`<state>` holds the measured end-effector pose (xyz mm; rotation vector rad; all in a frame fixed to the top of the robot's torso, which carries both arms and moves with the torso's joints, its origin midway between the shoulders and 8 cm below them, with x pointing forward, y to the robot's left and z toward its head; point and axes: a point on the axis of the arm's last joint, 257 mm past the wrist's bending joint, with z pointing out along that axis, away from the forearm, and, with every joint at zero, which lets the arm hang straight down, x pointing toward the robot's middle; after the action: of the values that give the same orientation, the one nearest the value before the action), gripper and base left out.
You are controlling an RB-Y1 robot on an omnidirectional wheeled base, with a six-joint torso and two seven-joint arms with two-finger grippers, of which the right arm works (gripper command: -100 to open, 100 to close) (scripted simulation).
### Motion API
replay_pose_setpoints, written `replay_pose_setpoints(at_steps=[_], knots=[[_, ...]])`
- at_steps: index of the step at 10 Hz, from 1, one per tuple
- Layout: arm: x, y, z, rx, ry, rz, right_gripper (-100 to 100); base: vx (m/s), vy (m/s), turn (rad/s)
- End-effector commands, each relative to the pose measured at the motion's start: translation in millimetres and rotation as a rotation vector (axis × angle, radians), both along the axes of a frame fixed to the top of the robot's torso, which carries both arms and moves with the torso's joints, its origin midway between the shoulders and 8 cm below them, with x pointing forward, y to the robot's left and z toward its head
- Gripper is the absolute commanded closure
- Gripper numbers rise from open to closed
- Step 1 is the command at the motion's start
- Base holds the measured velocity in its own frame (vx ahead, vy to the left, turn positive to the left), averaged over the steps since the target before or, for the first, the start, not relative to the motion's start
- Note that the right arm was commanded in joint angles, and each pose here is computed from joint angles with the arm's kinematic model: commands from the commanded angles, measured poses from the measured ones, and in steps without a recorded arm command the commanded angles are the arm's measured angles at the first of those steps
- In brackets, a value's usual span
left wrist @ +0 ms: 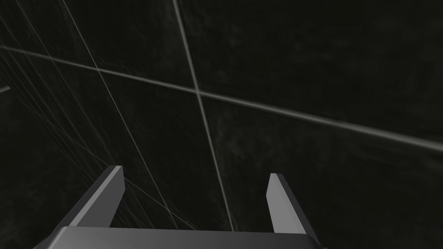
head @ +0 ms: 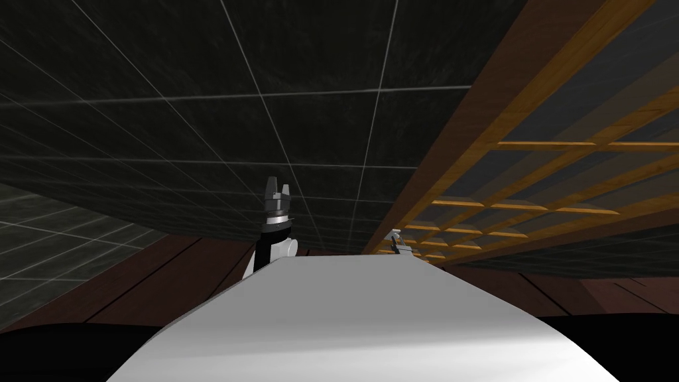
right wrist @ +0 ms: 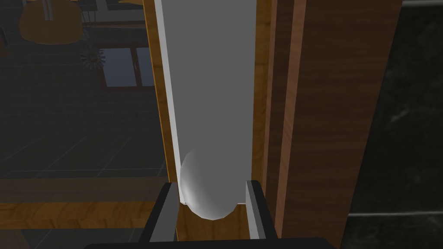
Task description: Pull the door open
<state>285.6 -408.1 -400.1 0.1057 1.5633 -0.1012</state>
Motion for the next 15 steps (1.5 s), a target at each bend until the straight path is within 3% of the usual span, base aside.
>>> replay_pose_setpoints(at_steps=[1,10,11,15], knots=[[0.4,-0.9,0.9,0.033,-0.008,-0.005,100,-0.027,-0.005,0.047],[2.6,-7.3,7.0,0.275,-0.069,-0.036,100,-0.060,-0.014,0.064],[-6.6,-5.7,4.9,0.219,-0.053,-0.029,-100,-0.055,0.002,-0.032],[-23.8,-2.7,2.9,0.129,-0.030,-0.017,-100,-0.063,0.021,-0.026]])
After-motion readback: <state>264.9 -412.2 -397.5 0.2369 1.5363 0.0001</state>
